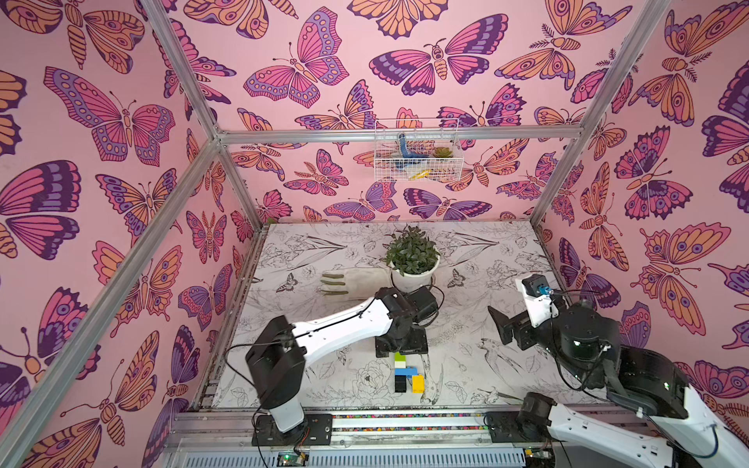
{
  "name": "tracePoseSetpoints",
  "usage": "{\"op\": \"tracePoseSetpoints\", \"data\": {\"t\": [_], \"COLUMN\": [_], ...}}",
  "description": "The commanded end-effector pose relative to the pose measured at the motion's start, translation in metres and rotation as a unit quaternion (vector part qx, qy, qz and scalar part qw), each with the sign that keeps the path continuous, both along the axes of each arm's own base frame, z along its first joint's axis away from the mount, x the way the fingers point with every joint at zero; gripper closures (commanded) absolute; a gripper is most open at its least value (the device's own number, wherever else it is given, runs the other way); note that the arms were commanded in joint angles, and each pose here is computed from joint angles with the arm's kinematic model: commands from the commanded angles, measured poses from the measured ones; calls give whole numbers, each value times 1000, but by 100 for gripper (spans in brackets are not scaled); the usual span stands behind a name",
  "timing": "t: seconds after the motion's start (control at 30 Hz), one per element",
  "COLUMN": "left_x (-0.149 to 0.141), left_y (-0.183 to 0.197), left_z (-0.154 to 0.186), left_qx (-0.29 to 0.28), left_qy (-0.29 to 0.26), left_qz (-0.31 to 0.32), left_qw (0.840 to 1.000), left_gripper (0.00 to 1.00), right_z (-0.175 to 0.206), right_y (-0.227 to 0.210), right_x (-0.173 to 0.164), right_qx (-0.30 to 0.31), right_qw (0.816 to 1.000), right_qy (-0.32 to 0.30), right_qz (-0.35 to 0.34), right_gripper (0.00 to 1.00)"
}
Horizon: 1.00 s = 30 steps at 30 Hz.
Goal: Assemble a giraffe with lego
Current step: Adjust the lego brick at the center of the board, then reset both arms
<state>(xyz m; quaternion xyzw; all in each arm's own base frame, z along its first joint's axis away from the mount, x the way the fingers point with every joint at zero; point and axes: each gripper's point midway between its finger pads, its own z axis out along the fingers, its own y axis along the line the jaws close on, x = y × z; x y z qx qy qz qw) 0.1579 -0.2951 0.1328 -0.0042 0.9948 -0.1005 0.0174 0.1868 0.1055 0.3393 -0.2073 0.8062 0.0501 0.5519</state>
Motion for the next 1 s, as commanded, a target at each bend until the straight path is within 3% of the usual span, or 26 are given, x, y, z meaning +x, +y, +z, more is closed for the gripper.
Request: {"op": "tracePoseSetpoints", "data": {"t": [0.0, 0.13, 0.27, 0.33, 0.37, 0.5, 0.63, 0.7, 0.77, 0.9, 0.93, 0.97], "left_x": [4, 43, 88, 103, 112, 141, 170, 178, 188, 199, 201, 200], "left_y": [41, 90, 140, 174, 189, 232, 237, 239, 241, 257, 266, 272], "left_z": [24, 63, 84, 86, 83, 72, 58, 47, 40, 25, 20, 16], "left_qx": [54, 77, 52, 56, 57, 77, 94, 96, 102, 116, 113, 106], "left_qy": [-63, -164, -223, -246, -252, -290, -362, -382, -419, -504, -513, -500], "left_qz": [29, 78, 121, 139, 145, 155, 90, 72, 53, 51, 68, 79], "left_qw": [996, 980, 966, 958, 955, 941, 923, 916, 901, 854, 848, 856], "left_gripper": [7, 0, 0, 0, 0, 0, 0, 0, 0, 0, 0, 0], "right_z": [-14, -41, -73, -80, -85, -110, -146, -155, -164, -183, -182, -181], "right_y": [15, 26, 2, -3, -6, -15, -48, -58, -57, -65, -66, -67], "right_x": [7, 28, 77, 98, 110, 158, 201, 214, 221, 231, 235, 237], "right_qx": [2, 1, 59, 16, 5, 58, 106, 120, 90, 101, 101, 92], "right_qw": [1000, 998, 989, 992, 993, 991, 982, 981, 988, 988, 988, 989], "right_qy": [21, 68, 111, 79, 63, 46, 56, 44, 26, 2, -13, -19], "right_qz": [6, -5, -79, -93, -99, -110, -145, -146, -126, -115, -114, -111], "right_gripper": [1, 1, 1, 1, 1, 1, 1, 1, 1, 1, 1, 1]}}
